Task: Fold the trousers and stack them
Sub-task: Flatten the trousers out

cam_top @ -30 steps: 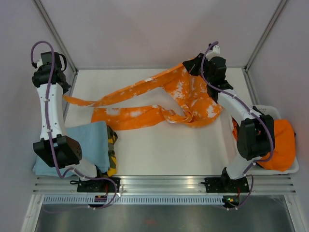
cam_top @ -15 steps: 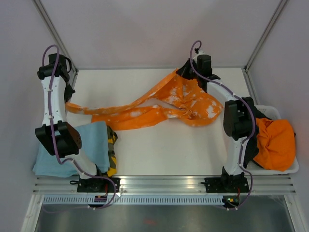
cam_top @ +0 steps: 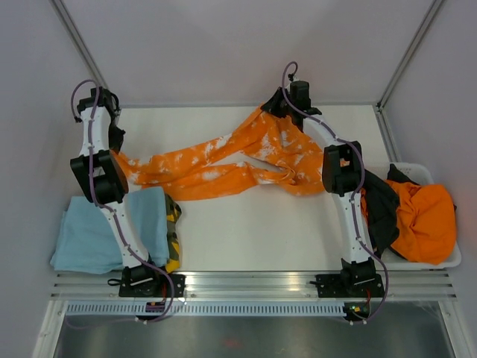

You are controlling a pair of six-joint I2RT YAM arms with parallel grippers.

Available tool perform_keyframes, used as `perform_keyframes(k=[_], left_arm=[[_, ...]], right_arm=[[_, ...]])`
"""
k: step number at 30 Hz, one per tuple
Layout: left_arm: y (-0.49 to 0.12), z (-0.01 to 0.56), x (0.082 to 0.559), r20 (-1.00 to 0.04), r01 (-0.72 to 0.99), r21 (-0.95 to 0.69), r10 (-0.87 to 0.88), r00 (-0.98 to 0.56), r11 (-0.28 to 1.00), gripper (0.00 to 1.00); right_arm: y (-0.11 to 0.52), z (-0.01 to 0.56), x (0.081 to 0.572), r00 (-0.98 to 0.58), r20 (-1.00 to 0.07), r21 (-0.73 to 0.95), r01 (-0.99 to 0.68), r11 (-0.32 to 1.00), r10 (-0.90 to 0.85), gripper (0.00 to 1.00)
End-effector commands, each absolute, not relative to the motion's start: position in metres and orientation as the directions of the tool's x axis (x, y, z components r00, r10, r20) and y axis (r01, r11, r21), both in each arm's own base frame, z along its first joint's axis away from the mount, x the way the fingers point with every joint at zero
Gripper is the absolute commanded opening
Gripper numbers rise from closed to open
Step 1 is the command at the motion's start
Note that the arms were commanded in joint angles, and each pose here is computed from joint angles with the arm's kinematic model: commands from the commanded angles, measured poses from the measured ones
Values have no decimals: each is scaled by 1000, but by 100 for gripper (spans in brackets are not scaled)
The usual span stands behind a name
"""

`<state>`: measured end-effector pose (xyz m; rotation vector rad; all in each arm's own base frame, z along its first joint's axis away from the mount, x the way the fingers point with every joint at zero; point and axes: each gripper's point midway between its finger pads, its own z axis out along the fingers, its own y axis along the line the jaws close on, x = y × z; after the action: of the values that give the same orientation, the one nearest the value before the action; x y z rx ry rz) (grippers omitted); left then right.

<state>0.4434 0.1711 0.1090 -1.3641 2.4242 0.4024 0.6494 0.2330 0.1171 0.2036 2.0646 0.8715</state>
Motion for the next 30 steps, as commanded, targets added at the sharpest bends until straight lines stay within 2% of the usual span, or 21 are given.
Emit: perform_keyframes(k=[1, 2, 3, 5, 7, 10, 12, 13, 14, 17, 20, 21, 24, 27, 28, 30], left_arm=[[175, 135, 477, -476, -959, -149, -868, -142, 239, 2], [175, 133, 477, -472, -965, -157, -874, -114, 211, 2], [178, 133, 484, -471, -963, -190, -878, -82, 192, 2], [173, 128, 494, -435, -959, -241, -900, -33, 151, 3], [168, 125, 517, -404, -932, -314, -914, -41, 181, 7], [165, 125, 530, -380, -917, -354, -924, -39, 184, 11], [164, 128, 533, -382, -909, -365, -923, -49, 200, 18], [164, 138, 534, -392, -897, -383, -918, -59, 221, 42], [162, 142, 535, -397, -887, -392, -915, -75, 243, 56], [154, 170, 534, -439, -843, -410, -886, -151, 347, 82], [134, 192, 529, -529, -773, -367, -800, -283, 517, 84], [122, 210, 520, -591, -726, -320, -727, -349, 609, 85], [105, 244, 499, -695, -629, -230, -578, -428, 743, 89], [93, 251, 476, -719, -550, -176, -488, -495, 817, 90], [91, 273, 464, -749, -530, -186, -469, -469, 827, 90], [89, 268, 449, -757, -506, -158, -433, -490, 848, 90]], right_arm=[[235, 146, 669, -535, -679, 685, -216, 696, 502, 25], [237, 148, 669, -531, -678, 693, -230, 684, 508, 48], [238, 150, 671, -523, -682, 694, -240, 679, 512, 59], [235, 155, 670, -523, -692, 680, -242, 692, 498, 67], [225, 158, 668, -517, -711, 654, -235, 719, 477, 74], [196, 173, 661, -502, -724, 634, -214, 744, 473, 79], [172, 177, 648, -516, -723, 615, -177, 768, 460, 82], [162, 184, 640, -511, -736, 593, -169, 787, 445, 83], [146, 179, 635, -521, -729, 580, -127, 805, 444, 84], [114, 167, 623, -521, -744, 512, -44, 858, 418, 85], [89, 142, 616, -545, -746, 431, 43, 901, 382, 85], [82, 134, 616, -556, -754, 391, 48, 919, 349, 85], [73, 104, 616, -620, -733, 306, 68, 950, 281, 81], [68, 80, 619, -664, -711, 254, 64, 965, 231, 80], [65, 70, 620, -681, -705, 214, 60, 975, 196, 82], [58, 63, 621, -692, -702, 171, 69, 983, 170, 85]])
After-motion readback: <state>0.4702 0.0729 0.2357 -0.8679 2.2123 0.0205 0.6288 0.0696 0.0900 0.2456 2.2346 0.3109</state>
